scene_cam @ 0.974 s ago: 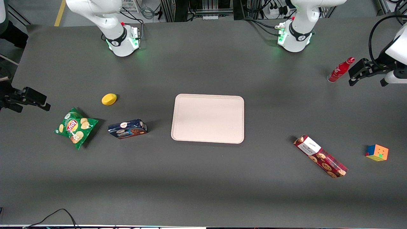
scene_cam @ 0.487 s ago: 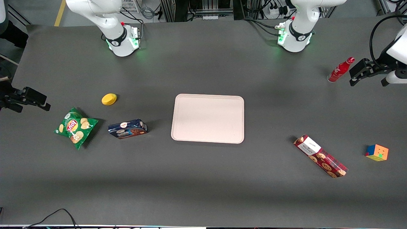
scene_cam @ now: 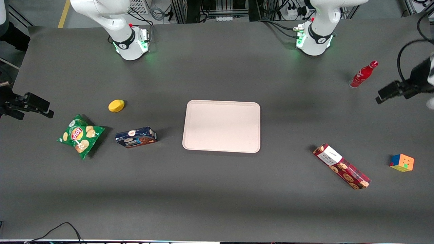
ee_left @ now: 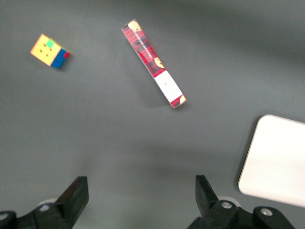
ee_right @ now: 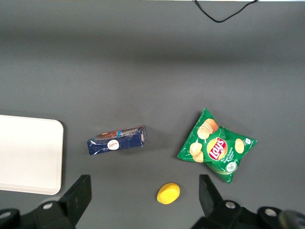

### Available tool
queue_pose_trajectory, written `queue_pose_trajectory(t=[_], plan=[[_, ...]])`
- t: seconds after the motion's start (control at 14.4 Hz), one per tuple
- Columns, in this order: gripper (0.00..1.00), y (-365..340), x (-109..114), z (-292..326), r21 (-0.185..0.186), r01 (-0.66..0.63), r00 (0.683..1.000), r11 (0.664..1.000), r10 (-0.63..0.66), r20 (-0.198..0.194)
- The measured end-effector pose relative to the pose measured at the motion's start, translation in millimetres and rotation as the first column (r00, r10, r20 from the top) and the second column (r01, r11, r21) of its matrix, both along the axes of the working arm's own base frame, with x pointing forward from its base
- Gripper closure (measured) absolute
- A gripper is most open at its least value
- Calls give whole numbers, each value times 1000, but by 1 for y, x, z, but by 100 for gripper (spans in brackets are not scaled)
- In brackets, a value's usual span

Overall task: Place red cookie box on tray
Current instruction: 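Move the open left gripper down over the red plaid cookie box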

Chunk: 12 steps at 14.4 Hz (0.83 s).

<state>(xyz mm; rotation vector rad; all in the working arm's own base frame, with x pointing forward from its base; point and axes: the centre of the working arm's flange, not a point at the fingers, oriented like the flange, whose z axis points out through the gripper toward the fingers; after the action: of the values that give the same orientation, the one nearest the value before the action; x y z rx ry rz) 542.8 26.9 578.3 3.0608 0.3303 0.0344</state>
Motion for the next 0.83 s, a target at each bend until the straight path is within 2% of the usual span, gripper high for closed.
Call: queue_pose_trajectory(t=[0.28, 0.56, 0.7, 0.83], plan=[[0, 17, 39, -67, -21, -151, 988, 988, 150, -34], [0, 2, 77, -132, -33, -273, 962, 961, 273, -14], [0, -14, 94, -170, -38, -286, 958, 958, 286, 2], [0, -25, 105, -207, -36, -287, 958, 957, 287, 1]])
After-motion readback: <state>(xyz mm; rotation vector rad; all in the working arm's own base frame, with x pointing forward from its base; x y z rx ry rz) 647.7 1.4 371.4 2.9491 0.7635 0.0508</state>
